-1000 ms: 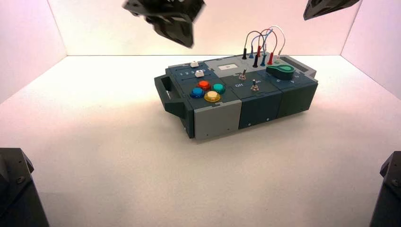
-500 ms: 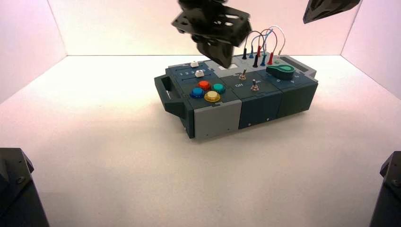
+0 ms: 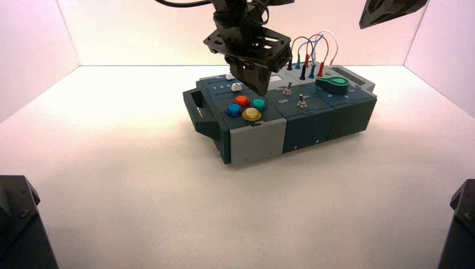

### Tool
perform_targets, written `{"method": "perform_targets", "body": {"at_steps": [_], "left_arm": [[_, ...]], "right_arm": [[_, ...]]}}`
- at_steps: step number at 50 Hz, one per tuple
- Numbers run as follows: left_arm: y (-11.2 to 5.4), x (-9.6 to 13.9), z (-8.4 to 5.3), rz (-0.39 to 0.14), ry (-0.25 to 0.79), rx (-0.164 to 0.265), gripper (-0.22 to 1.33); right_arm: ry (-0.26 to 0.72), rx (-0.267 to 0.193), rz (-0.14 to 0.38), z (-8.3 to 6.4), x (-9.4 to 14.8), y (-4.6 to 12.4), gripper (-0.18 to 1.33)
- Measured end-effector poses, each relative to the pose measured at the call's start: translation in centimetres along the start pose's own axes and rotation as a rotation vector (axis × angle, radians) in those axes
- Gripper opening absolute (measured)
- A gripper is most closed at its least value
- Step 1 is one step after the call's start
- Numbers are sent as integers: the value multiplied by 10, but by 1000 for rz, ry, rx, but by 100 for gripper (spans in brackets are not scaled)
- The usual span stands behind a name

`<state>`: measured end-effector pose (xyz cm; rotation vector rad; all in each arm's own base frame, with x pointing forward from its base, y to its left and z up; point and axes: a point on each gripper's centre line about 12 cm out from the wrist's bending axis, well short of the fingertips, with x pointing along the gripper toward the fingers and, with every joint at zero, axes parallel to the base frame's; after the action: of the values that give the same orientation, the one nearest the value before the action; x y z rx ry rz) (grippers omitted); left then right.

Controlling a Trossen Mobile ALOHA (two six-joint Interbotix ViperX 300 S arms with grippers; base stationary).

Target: Push the green button with the left gripper.

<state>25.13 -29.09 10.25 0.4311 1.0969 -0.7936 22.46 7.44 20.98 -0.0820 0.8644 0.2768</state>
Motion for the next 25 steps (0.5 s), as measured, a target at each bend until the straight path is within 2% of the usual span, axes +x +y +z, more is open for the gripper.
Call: {"method": "perform_targets", "body": {"at_steps": [25], "left_arm": [[3,8,-7,1,47,-1,-16]], "right_arm": [[-3,-2,0,1,-1,0,-14]]}}
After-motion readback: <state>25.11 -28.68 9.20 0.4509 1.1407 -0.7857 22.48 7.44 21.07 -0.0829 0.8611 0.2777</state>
